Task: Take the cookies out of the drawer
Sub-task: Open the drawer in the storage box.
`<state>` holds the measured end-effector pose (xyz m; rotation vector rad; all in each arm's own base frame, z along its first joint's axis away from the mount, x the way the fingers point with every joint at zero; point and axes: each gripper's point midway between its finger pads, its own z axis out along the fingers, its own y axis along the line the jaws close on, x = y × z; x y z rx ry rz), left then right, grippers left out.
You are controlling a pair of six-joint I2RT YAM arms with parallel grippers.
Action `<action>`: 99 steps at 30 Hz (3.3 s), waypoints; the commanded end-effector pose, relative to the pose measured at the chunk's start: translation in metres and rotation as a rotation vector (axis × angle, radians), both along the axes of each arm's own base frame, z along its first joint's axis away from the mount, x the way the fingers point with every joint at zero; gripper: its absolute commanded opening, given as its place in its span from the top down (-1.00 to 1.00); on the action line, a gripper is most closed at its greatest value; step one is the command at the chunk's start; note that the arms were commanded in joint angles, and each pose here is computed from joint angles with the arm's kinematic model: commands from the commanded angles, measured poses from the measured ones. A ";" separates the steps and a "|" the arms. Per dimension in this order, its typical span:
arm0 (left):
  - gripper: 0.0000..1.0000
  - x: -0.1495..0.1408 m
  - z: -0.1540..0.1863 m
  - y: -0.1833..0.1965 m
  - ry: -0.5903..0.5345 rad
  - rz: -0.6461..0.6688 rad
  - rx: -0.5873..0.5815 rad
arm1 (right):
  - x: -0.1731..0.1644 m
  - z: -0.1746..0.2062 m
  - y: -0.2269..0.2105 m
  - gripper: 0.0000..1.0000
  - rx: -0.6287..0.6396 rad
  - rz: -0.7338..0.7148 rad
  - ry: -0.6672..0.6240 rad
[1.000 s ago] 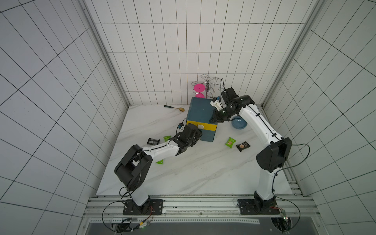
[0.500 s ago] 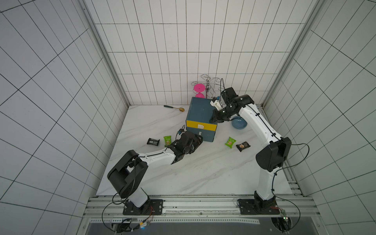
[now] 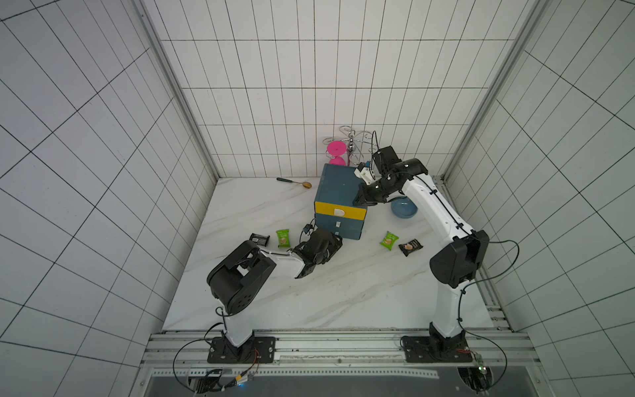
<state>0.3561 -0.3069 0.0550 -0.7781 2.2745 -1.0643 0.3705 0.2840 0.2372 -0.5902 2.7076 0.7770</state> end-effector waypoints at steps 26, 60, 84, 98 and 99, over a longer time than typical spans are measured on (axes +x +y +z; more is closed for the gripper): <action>0.39 0.071 0.012 0.007 -0.091 0.169 -0.056 | -0.041 -0.086 -0.042 0.95 -0.257 0.003 0.341; 1.00 -0.016 0.033 0.037 -0.069 0.127 -0.073 | -0.050 -0.075 -0.047 0.96 -0.260 -0.016 0.345; 1.00 -0.094 0.018 0.064 -0.010 0.095 -0.044 | -0.057 -0.069 -0.046 0.98 -0.263 -0.017 0.340; 0.14 -0.101 0.009 0.060 0.009 0.061 -0.033 | -0.055 -0.070 -0.046 0.96 -0.265 -0.012 0.333; 0.05 -0.100 0.012 0.063 0.003 0.065 -0.024 | -0.055 -0.069 -0.045 0.95 -0.263 -0.013 0.332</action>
